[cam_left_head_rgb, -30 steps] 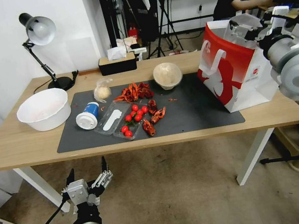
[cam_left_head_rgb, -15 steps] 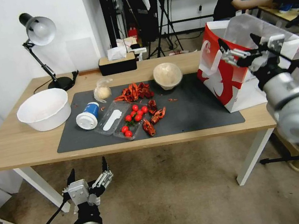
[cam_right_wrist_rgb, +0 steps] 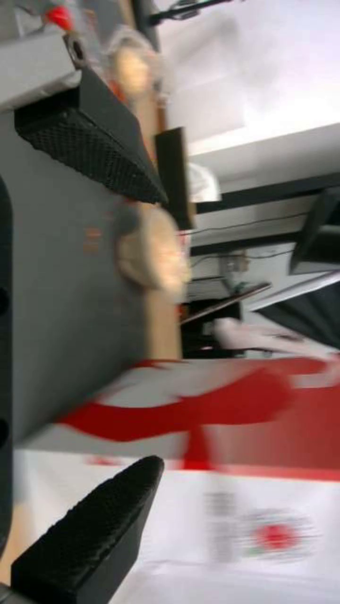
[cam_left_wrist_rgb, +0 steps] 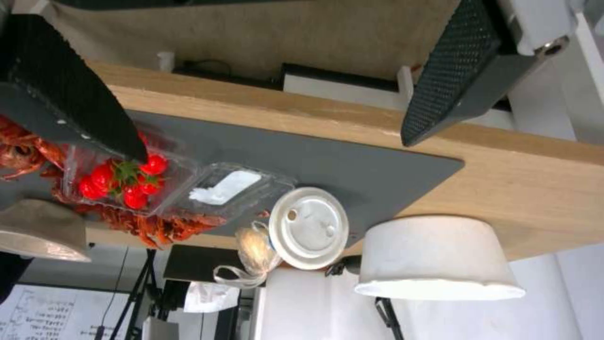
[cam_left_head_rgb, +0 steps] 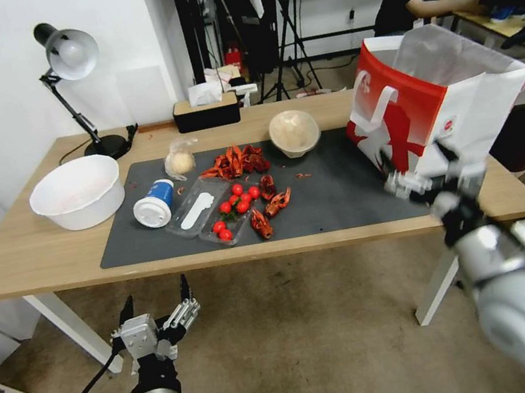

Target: Pick up the trash from the table and place it into the takeout bag.

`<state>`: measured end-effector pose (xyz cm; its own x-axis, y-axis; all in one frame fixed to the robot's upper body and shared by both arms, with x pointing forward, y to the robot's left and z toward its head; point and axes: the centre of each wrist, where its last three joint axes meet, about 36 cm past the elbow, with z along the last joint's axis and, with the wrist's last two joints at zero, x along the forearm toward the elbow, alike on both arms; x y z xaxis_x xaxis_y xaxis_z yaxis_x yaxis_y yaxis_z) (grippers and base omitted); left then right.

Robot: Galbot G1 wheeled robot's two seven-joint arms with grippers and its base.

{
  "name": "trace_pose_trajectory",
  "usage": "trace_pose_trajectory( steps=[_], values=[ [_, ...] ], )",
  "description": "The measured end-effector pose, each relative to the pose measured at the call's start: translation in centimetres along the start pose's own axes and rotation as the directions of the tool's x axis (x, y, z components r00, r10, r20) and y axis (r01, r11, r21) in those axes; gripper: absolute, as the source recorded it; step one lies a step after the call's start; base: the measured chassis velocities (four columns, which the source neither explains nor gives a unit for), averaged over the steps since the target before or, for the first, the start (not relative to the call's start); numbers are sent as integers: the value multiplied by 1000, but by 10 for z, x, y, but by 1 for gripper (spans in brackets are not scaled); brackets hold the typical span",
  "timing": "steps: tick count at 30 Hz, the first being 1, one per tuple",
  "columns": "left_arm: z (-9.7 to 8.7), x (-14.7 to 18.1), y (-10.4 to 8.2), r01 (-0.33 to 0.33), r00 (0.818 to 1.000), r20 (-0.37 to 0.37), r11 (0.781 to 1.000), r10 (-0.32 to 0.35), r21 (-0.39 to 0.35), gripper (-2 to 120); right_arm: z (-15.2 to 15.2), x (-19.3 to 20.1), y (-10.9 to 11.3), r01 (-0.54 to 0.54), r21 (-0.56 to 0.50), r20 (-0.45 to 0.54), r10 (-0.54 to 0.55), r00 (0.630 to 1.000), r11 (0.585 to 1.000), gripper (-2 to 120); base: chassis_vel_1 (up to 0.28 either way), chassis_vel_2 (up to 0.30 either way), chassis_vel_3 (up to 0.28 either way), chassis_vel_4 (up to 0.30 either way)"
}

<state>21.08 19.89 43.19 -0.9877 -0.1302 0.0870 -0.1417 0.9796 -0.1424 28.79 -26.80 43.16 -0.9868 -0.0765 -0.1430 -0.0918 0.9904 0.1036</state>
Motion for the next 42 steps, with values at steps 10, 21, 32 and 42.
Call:
trace_pose_trajectory(
  steps=[10, 21, 32, 42],
  values=[
    [2, 0, -1, -5, 1000, -4, 1000, 5, 0, 100, 37, 45, 16, -29, -21, -57, 28, 998, 999, 100, 0, 0, 0, 0],
    [3, -1, -1, -7, 1000, -4, 1000, 7, 1, 100, 46, 53, 20, -54, -27, -70, 53, 996, 998, 100, 0, 0, 0, 0],
    [4, -2, 1, -11, 1000, -5, 1000, 11, 1, 100, 48, 50, 23, -53, -25, -67, 51, 996, 998, 100, 0, 0, 0, 0],
    [3, -3, 3, -13, 1000, -2, 1000, 13, 0, 100, 32, 24, 43, -52, -233, -108, 27, 994, 971, 100, 0, 0, 0, 0]
  ],
)
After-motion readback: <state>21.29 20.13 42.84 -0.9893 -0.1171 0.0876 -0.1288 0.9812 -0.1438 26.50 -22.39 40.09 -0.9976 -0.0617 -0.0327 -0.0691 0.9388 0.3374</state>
